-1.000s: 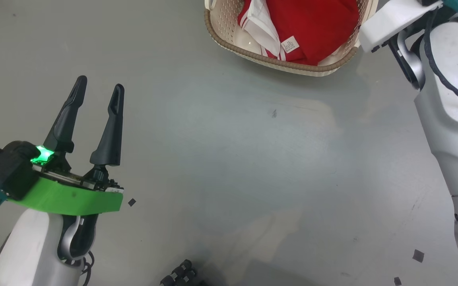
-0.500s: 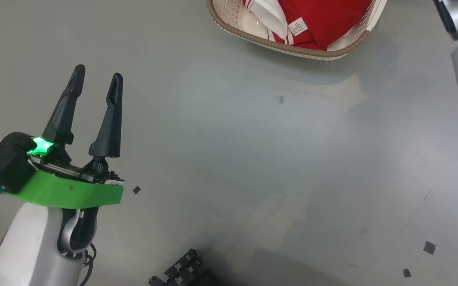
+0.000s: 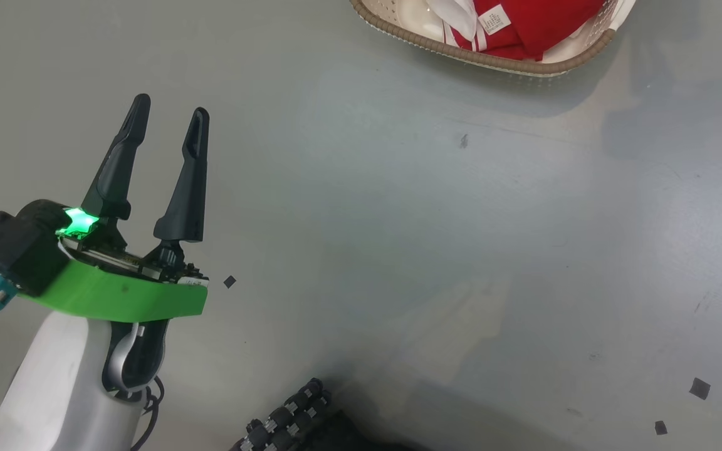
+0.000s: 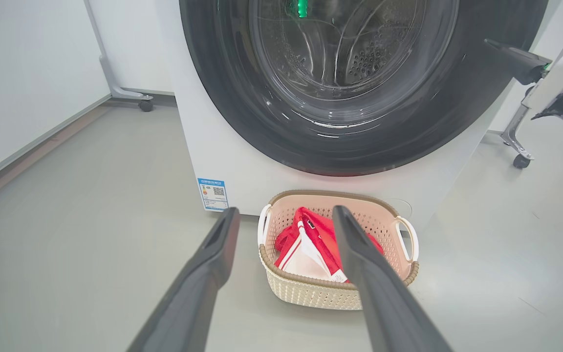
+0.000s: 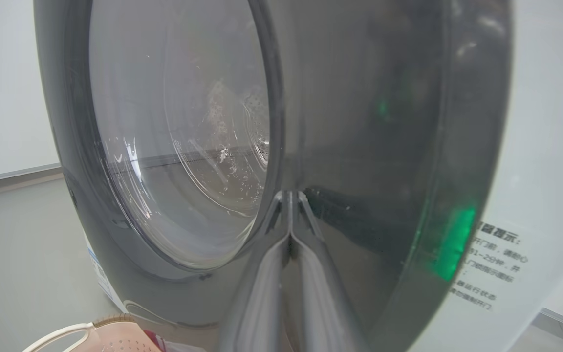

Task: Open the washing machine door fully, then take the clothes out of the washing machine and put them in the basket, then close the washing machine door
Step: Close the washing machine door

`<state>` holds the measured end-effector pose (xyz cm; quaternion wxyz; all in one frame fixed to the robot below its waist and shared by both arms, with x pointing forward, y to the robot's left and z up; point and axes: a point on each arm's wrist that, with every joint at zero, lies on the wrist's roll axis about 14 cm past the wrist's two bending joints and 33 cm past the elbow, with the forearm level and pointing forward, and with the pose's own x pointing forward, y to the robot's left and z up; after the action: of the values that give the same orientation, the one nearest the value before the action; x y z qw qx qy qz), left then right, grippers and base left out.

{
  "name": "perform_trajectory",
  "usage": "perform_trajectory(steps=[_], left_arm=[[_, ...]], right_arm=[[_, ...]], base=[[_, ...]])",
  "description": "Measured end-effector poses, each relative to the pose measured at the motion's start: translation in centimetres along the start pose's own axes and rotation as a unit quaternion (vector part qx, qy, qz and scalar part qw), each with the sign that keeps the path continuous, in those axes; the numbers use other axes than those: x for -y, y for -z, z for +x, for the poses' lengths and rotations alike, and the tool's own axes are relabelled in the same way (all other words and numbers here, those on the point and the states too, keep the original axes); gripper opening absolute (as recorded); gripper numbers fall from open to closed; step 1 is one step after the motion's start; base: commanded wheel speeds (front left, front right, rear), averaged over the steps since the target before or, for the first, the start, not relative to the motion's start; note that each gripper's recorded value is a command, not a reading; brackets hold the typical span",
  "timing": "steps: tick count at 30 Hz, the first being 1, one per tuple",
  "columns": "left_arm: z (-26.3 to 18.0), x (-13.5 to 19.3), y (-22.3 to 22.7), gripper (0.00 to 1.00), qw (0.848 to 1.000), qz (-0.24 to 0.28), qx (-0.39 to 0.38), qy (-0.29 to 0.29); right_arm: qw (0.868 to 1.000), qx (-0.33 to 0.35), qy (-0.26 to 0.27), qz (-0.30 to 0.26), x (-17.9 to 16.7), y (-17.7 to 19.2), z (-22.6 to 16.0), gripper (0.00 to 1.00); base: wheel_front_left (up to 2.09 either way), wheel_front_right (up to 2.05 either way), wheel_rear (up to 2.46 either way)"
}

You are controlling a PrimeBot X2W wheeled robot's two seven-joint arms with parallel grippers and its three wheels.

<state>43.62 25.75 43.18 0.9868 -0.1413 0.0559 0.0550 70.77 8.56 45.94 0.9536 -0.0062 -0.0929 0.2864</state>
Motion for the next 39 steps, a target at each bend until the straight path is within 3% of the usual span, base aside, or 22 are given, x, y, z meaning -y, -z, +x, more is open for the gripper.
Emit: perform_trajectory(steps=[8, 28, 39], left_arm=[[0.2, -0.1, 0.1, 1.0, 1.0, -0.004, 0.001, -0.005], [0.7, -0.4, -0.1, 1.0, 1.0, -0.007, 0.006, -0.01], [0.4, -0.1, -2.7, 1.0, 0.999, -0.007, 0.041, -0.008]], right_arm=[[0.999, 0.006, 0.048, -0.01, 2.1, -0.3, 0.8, 0.0], [0.998, 0.015, 0.061, -0.007, 2.2, -0.2, 1.7, 0.0], [0.997, -0.041, 0.065, -0.003, 1.2, 2.7, -2.0, 0.0]], base=[[0.0, 0.0, 0.0], [0.0, 0.0, 0.0], [0.0, 0.0, 0.0]])
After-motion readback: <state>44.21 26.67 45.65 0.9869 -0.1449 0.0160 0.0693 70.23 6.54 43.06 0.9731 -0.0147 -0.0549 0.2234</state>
